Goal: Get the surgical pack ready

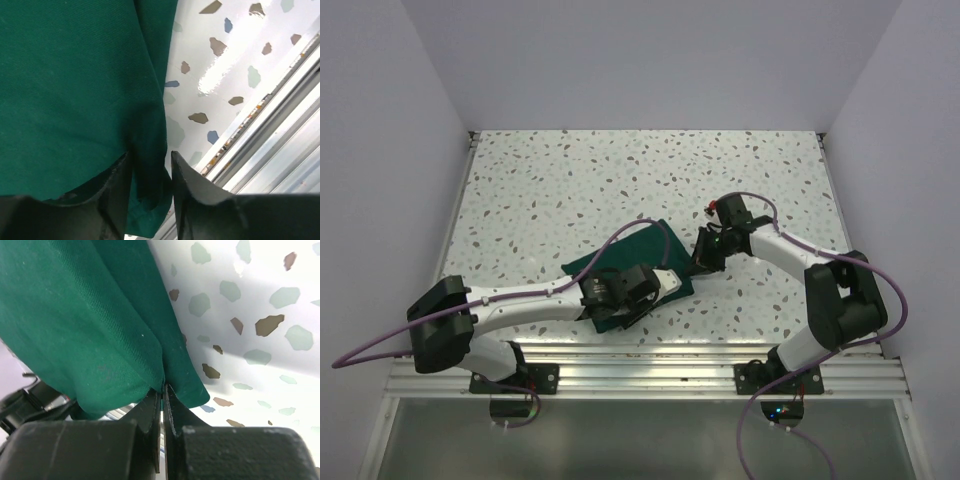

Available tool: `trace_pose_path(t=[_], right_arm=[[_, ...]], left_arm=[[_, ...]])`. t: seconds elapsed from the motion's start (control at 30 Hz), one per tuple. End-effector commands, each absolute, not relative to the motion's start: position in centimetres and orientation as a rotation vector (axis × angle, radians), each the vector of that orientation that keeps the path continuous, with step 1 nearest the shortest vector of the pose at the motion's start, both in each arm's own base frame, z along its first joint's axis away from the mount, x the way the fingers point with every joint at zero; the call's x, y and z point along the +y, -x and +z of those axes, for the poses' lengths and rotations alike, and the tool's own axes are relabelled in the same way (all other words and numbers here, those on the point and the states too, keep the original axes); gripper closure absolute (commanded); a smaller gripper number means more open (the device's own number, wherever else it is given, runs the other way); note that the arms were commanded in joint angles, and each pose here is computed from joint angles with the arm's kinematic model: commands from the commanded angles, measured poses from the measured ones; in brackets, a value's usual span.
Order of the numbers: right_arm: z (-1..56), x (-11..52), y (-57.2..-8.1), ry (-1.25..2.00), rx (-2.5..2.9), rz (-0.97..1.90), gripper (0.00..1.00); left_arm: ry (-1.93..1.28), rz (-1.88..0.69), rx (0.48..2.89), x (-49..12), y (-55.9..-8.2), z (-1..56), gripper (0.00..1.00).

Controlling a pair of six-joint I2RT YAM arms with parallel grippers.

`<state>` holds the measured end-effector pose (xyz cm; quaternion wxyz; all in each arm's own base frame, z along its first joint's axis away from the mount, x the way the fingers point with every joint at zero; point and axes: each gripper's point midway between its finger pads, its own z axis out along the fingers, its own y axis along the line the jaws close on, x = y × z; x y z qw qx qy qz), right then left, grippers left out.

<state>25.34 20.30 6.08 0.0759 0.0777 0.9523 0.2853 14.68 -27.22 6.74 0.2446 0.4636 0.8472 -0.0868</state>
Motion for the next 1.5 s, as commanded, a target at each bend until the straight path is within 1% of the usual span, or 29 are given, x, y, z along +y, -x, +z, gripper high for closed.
trace_pose_path(t=[0.0,0.03,0.1,0.3,0.4,0.43,0.5,0.53,0.57,0.63,0.7,0.83,0.97,1.1,1.13,1.2,1.3,1.43,1.47], right_arm=[[5.1,20.0,-22.4,-0.148,2.971,0.876,1.0],[5.1,20.0,-22.2,-0.145,2.978,0.88,1.0],[5.2,20.1,-21.9,-0.124,2.978,0.898,1.0],[5.4,20.1,-21.2,-0.109,2.98,0.927,1.0],[6.1,20.1,-21.2,-0.094,2.964,0.931,0.8],[6.4,20.1,-21.2,-0.087,2.96,0.931,0.76],[6.8,20.1,-21.7,-0.086,2.948,0.925,0.71],[6.9,20.2,-21.6,-0.09,2.958,0.927,0.69],[7.2,20.3,-21.9,-0.085,2.947,0.932,0.69],[7.2,20.4,-22.0,-0.086,2.953,0.939,0.69],[7.2,20.6,-22.3,-0.082,2.951,0.946,0.69],[7.0,20.7,-22.1,-0.053,2.963,0.959,0.72],[7.8,20.8,-22.4,-0.022,2.938,0.977,0.71],[8.5,21.3,-22.9,0.001,2.908,1.02,0.61],[8.6,21.3,-23.2,0.0,2.899,1.032,0.57],[8.9,21.7,-23.4,0.009,2.886,1.063,0.56],[8.7,21.7,-23.8,0.012,2.891,1.075,0.56],[8.5,22.0,-24.3,0.018,2.89,1.107,0.61],[8.4,22.1,-24.2,0.016,2.9,1.122,0.67]], left_arm=[[-1.271,-0.285,2.365,-26.9,-13.3,6.9,0.57],[-1.264,-0.316,2.358,-27.2,-13.1,7.4,0.5],[-1.23,-0.352,2.345,-27.4,-13.1,8.3,0.45],[-1.097,-0.538,2.214,-28.7,-13.4,13.8,0.43],[-1.059,-0.62,2.163,-29.8,-13.8,15.4,0.43],[-1.065,-0.64,2.161,-30.2,-13.8,15.4,0.48],[-1.078,-0.619,2.196,-30.8,-14.1,14.3,0.56],[-1.098,-0.634,2.21,-31.2,-13.9,14.1,0.63],[-1.094,-0.643,2.213,-31.6,-13.9,14.0,0.67],[-1.118,-0.671,2.237,-32.1,-13.6,12.5,0.7],[-1.13,-0.667,2.28,-32.5,-13.6,11.1,0.78],[-1.075,-0.682,2.371,-31.9,-13.7,8.6,0.81],[-0.971,-0.65,2.418,-30.7,-14.9,8.1,0.82],[-0.899,-0.581,2.513,-28.8,-15.6,6.2,0.84],[-0.896,-0.568,2.528,-28.5,-15.5,5.7,0.85],[-0.888,-0.546,2.55,-28.0,-15.3,4.9,0.85],[-0.876,-0.535,2.581,-27.3,-14.9,4.1,0.87],[-0.852,-0.55,2.582,-26.9,-14.5,4.4,0.87],[-0.849,-0.55,2.586,-26.9,-14.5,4.3,0.86]])
